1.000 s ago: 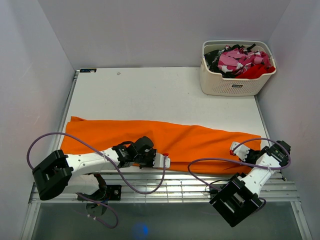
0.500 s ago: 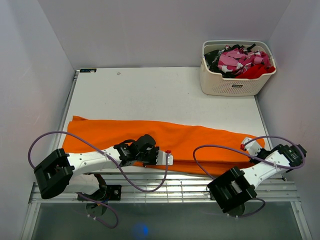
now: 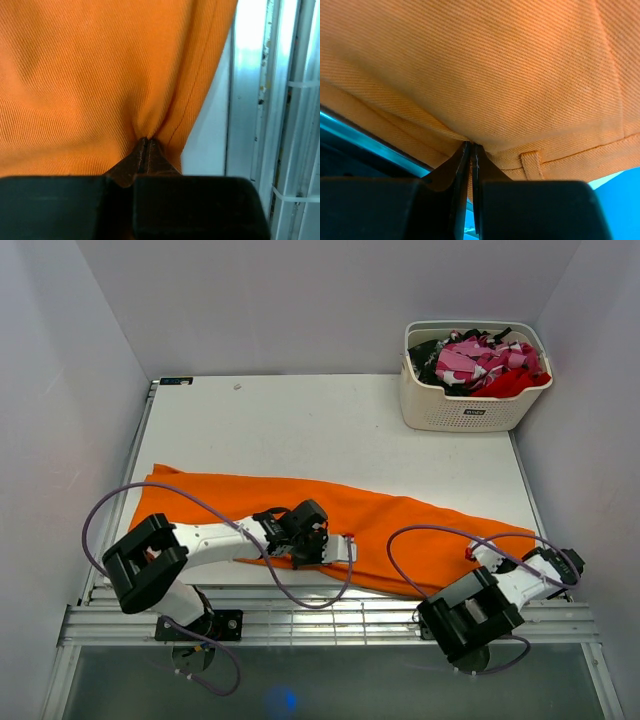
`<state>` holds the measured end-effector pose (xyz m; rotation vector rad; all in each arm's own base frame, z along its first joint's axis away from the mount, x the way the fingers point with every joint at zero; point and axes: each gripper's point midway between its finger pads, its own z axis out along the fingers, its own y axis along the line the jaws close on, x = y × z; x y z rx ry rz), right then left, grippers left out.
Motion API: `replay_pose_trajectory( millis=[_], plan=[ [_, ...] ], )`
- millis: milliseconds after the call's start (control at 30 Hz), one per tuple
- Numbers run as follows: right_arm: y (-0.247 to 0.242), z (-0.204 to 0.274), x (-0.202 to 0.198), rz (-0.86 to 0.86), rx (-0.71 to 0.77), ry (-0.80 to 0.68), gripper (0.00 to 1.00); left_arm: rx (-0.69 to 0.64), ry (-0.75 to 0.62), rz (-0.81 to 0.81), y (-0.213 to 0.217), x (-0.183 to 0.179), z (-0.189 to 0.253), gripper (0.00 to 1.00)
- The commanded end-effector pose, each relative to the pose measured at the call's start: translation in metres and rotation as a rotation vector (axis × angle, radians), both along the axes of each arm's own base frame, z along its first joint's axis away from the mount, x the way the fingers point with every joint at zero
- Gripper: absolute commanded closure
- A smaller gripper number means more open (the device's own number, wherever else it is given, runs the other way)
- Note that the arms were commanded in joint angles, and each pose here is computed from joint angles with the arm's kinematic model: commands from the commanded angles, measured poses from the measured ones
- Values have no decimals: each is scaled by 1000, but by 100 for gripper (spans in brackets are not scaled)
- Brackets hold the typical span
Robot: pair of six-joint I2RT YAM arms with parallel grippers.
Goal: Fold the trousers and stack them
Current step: Fold the trousers
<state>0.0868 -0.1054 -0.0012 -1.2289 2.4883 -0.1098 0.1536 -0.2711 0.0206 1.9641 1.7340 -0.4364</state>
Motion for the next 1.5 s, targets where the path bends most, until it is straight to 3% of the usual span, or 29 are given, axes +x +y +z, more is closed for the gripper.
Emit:
replay_pose_trajectory(
  millis=[0,167,333,567,667,833,1000,1133,1167,1333,1467],
  plan=[
    [-55,49,71,624,-410,-180,92,88,48,60,13,14,-16,100],
    [-63,85,99,586,-336,-228,92,82,68,57,7,25,-13,100],
    [-59,68,113,612,-361,-182,92,134,145,127,7,30,-32,100],
    [-47,34,140,556,-358,-184,92,166,242,387,19,79,-51,100],
    [-61,50,159,467,-340,-195,92,123,253,430,17,94,-45,100],
    [-80,118,189,399,-371,-285,92,31,158,423,2,117,-11,100],
    [-76,158,174,392,-403,-300,92,-40,39,401,0,130,35,100],
    [-68,116,126,463,-442,-190,92,51,39,357,23,116,15,100],
    [-65,85,114,458,-433,-150,92,60,46,350,25,112,10,100],
    [-67,21,107,484,-496,-133,92,93,104,339,30,96,-6,100],
    [-80,4,111,442,-508,-110,92,96,82,329,33,95,-3,100]
  ],
)
